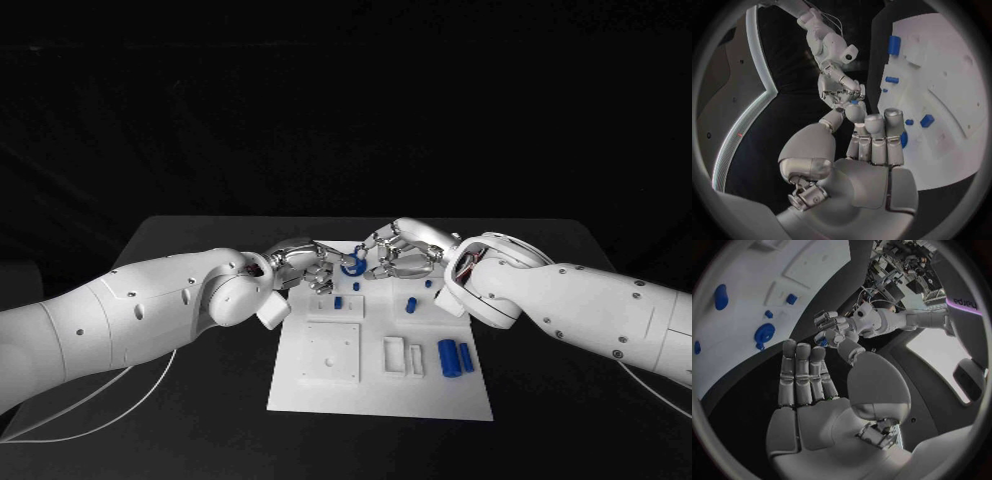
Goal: Assemble the parts on the task board
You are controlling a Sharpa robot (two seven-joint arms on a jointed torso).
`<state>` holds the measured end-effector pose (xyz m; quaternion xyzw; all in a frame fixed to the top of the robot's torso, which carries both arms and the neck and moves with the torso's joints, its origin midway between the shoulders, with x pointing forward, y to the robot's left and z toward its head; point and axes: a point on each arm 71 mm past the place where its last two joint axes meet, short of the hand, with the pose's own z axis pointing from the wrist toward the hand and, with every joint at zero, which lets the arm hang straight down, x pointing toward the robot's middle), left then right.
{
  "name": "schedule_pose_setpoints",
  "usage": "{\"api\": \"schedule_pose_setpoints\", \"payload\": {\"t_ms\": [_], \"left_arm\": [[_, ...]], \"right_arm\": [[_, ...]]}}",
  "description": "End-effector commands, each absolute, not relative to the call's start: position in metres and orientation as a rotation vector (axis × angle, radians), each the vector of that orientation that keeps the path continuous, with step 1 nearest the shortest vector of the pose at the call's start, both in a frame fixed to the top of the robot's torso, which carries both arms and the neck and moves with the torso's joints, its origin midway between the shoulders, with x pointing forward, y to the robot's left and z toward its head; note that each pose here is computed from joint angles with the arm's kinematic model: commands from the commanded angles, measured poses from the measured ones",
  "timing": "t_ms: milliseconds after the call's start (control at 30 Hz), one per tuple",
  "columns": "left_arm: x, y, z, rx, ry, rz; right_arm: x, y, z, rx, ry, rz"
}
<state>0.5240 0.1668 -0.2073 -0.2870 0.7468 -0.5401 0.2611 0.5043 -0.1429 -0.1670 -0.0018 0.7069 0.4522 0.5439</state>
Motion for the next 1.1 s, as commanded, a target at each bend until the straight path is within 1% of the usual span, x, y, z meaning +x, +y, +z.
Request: {"api": "schedule_pose_setpoints", "payload": {"t_ms": [33, 500, 1100], "left_arm": [[0.5228, 0.1654, -0.2067, -0.753, 2.039, -1.481], [0.5207, 0.1627, -0.2072, -0.732, 2.068, -1.493], [0.5225, 0.1643, -0.2069, -0.746, 2.049, -1.484]], "right_arm": [[0.5049, -0.1435, -0.1651, 0.008, 1.642, 1.072], [0.5030, -0.1390, -0.1654, 0.000, 1.653, 1.088], [0.5011, -0.1358, -0.1687, -0.016, 1.689, 1.101]]}}
